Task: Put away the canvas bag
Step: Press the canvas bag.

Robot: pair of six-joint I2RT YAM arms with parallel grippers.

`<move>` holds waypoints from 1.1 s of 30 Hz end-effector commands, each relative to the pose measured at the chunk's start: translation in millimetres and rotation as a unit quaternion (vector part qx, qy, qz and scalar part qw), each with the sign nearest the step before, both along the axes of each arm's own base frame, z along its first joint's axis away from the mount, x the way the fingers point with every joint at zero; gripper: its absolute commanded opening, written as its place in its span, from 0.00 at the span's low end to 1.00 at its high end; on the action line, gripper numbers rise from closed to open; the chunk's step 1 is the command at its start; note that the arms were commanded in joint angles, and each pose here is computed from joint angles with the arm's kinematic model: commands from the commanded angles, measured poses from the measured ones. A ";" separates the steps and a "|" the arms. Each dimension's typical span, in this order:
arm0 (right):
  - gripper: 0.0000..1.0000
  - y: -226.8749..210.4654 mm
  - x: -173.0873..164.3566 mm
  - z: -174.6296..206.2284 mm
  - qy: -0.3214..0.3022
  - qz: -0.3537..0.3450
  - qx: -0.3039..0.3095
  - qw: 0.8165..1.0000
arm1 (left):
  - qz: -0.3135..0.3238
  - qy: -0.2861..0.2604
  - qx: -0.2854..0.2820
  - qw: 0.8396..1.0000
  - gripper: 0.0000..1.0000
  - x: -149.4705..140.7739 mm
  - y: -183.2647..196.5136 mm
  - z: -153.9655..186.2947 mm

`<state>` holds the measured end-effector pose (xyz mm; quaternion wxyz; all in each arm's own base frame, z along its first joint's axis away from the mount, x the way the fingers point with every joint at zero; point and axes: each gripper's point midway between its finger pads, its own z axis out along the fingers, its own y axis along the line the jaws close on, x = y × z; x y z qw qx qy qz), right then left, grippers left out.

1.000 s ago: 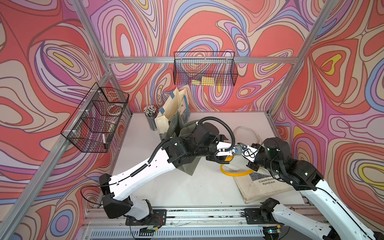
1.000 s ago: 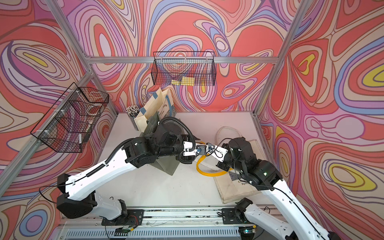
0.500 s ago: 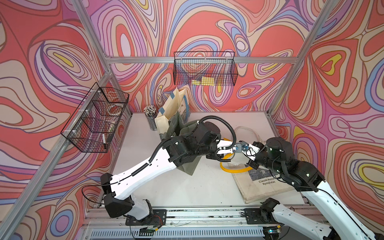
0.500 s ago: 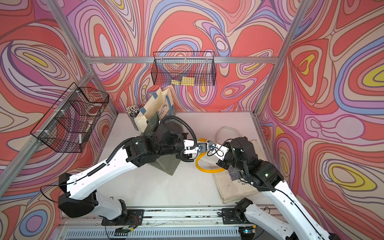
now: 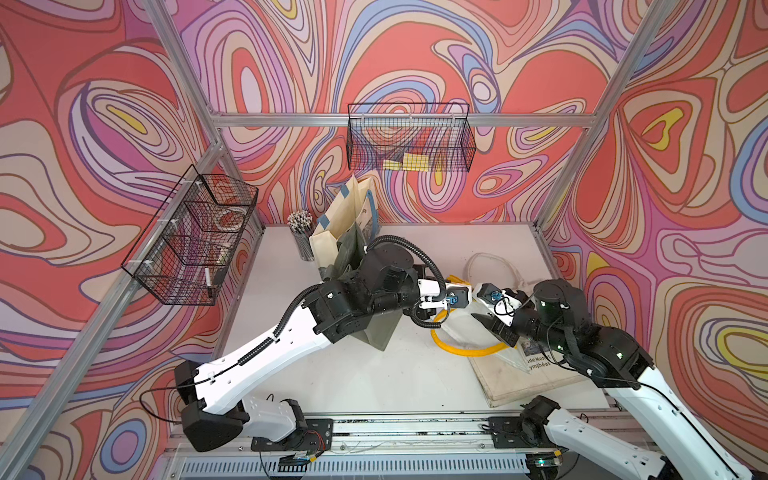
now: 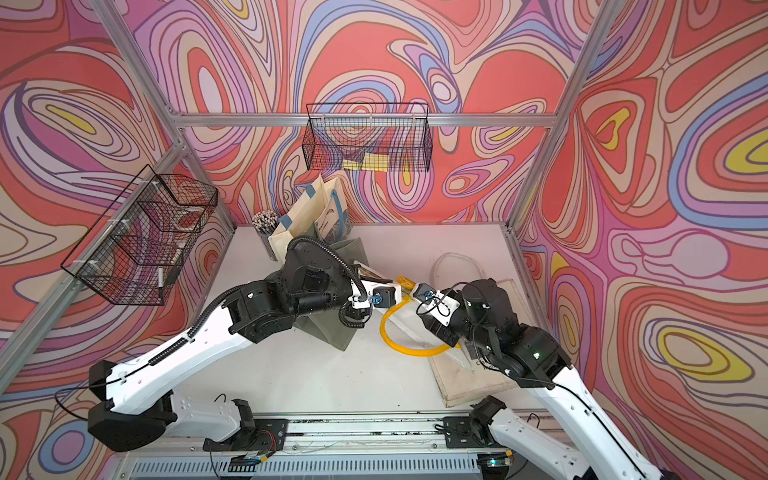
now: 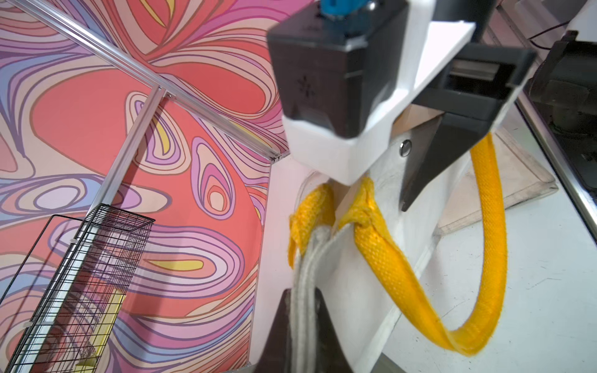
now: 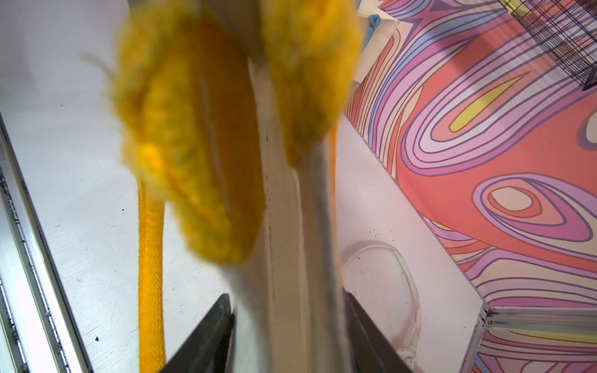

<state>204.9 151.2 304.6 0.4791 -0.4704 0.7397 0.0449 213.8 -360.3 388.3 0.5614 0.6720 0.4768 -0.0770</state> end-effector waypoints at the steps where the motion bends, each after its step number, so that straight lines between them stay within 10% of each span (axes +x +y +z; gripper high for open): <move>1: 0.57 -10.9 -9.2 -7.7 0.031 -0.022 -0.005 0.999 | -0.023 -0.055 -0.088 0.994 0.00 -6.8 8.5 58.3; 16: 0.55 -31.4 -16.5 -21.6 0.064 -0.067 -0.033 0.995 | 0.017 -0.056 -0.108 0.992 0.00 12.5 19.3 62.7; 22: 0.06 -43.0 -17.7 -18.3 0.038 -0.083 -0.038 0.995 | 0.025 -0.043 -0.105 0.993 0.00 15.9 19.1 54.9; 25: 0.00 -43.4 -16.6 -5.9 0.024 -0.082 -0.036 0.996 | 0.014 -0.023 -0.084 0.996 0.00 13.5 15.5 42.0; 29: 0.00 -43.9 -13.0 -8.3 0.049 -0.081 -0.073 0.993 | -0.014 0.001 -0.070 0.997 0.47 -2.7 8.4 33.8; 33: 0.00 -43.0 -6.4 -10.8 0.064 -0.088 -0.090 0.990 | -0.030 -0.014 -0.025 0.999 0.58 -19.8 -4.5 22.9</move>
